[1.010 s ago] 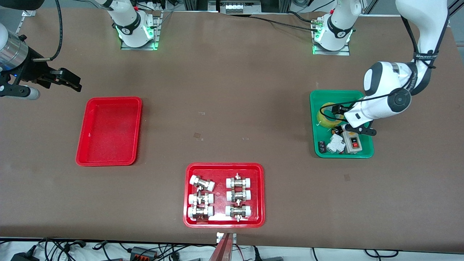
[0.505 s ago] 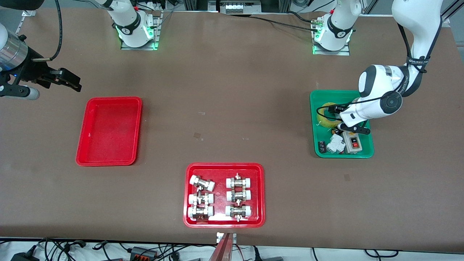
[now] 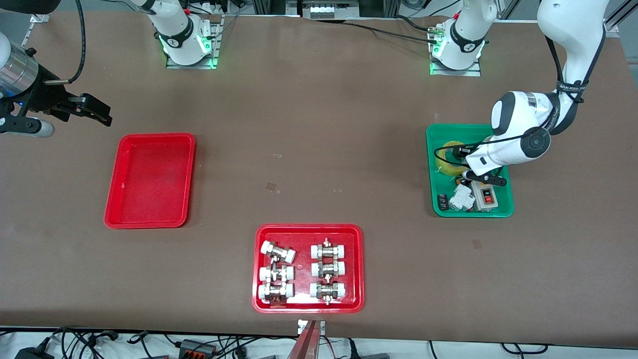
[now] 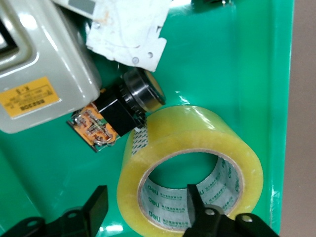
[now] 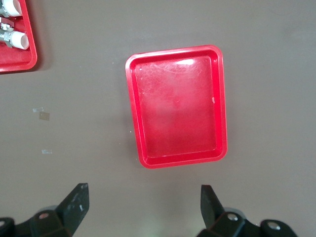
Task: Left arm passes tape to right arm into tray
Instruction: 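Close the left gripper on the tape roll's rim and lift it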
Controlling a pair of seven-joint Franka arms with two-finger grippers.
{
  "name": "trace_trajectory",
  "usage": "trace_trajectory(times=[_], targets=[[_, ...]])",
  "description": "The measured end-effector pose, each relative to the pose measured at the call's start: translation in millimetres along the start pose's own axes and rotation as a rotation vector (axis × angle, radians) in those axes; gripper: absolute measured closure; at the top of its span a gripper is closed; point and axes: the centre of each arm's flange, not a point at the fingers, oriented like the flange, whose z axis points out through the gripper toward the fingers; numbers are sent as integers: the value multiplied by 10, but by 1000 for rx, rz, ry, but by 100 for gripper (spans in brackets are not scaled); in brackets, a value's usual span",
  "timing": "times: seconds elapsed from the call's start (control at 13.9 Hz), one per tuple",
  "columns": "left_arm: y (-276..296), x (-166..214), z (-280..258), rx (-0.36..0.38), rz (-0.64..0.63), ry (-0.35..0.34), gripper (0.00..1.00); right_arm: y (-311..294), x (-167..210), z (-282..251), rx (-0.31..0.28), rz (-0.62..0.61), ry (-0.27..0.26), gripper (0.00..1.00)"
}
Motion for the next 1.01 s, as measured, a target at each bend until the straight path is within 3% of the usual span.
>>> trace_trajectory(times=[0.07,0.22,0.29,0.43,0.51,0.65,1.01], targets=[[-32,-5,0,-1,4,2,32,0,0,0,0,0,0,0],[-116,-24,2,-6,-1,3,45,0,0,0,0,0,0,0],[-138,-30,3,-7,-2,3,45,0,0,0,0,0,0,0],[-145,-33,6,-7,1,2,60,0,0,0,0,0,0,0],[-145,-33,6,-7,1,2,60,1,0,0,0,0,0,0],[-136,-31,6,-7,4,3,73,1,0,0,0,0,0,0],[-141,-33,-2,-7,7,3,78,2,0,1,0,0,-1,0]])
